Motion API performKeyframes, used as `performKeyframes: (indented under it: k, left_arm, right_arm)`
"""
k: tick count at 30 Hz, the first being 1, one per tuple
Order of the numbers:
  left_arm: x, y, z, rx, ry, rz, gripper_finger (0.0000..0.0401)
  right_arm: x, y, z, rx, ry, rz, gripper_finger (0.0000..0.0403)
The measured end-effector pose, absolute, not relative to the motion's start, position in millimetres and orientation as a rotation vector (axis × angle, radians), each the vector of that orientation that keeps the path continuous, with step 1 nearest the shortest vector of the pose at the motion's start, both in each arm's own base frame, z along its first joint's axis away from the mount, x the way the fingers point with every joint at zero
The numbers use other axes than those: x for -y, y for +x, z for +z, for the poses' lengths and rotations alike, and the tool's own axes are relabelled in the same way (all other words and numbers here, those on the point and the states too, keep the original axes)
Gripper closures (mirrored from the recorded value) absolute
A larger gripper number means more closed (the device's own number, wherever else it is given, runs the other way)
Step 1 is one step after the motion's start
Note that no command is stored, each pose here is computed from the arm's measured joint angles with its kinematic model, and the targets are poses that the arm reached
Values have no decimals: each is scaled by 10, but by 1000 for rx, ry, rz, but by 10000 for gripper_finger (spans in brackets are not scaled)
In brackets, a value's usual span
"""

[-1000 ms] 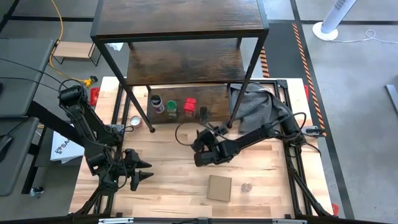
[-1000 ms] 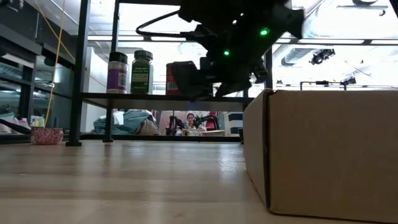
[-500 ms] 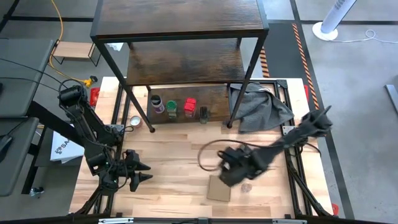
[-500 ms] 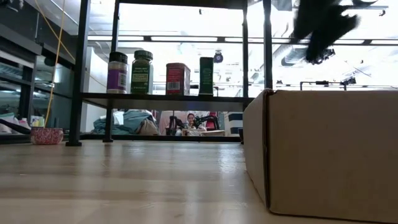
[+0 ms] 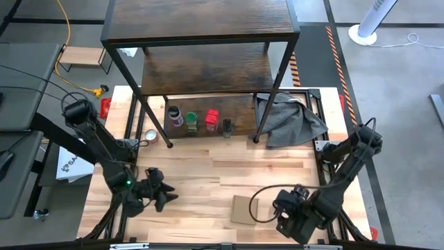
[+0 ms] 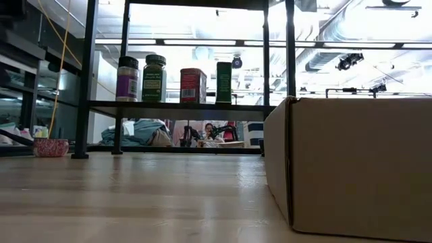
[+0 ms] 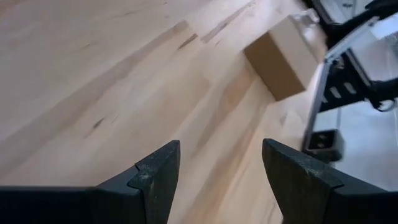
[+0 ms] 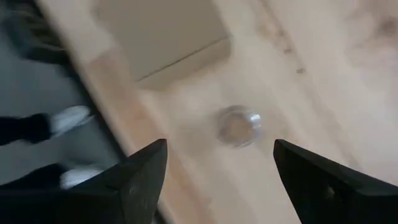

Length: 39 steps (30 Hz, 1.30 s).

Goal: Shelf spices
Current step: Put the brown seasoning bottle on the shelf

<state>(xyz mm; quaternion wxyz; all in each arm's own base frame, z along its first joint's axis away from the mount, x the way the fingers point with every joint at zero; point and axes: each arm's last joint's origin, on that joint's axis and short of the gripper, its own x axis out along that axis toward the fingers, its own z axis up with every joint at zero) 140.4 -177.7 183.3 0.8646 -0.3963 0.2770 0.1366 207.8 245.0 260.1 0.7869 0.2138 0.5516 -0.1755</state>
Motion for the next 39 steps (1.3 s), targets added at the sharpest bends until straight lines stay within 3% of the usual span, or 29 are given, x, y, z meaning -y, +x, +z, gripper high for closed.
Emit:
performKeyframes:
  k: [4,11,22,31,39]
  left_arm:
    - [1807,1577,1666,-613,-863,329,179]
    - [1899,1746,1422,-706,-954,332,179]
    - [1818,1850,1371,-720,-893,346,179]
    - [1828,1918,1391,-824,-815,195,179]
    - [1850,1904,1385,-895,-751,109,179]
  right_arm:
    - [-2468,2121,2412,-1204,362,-457,112]
    - [-2542,2211,2234,-1284,359,-432,112]
    - [-2324,2345,2076,-1290,529,-613,112]
    - [-2187,2524,1982,-1329,747,-615,112]
    - [-2216,2468,1985,-1324,937,-787,112]
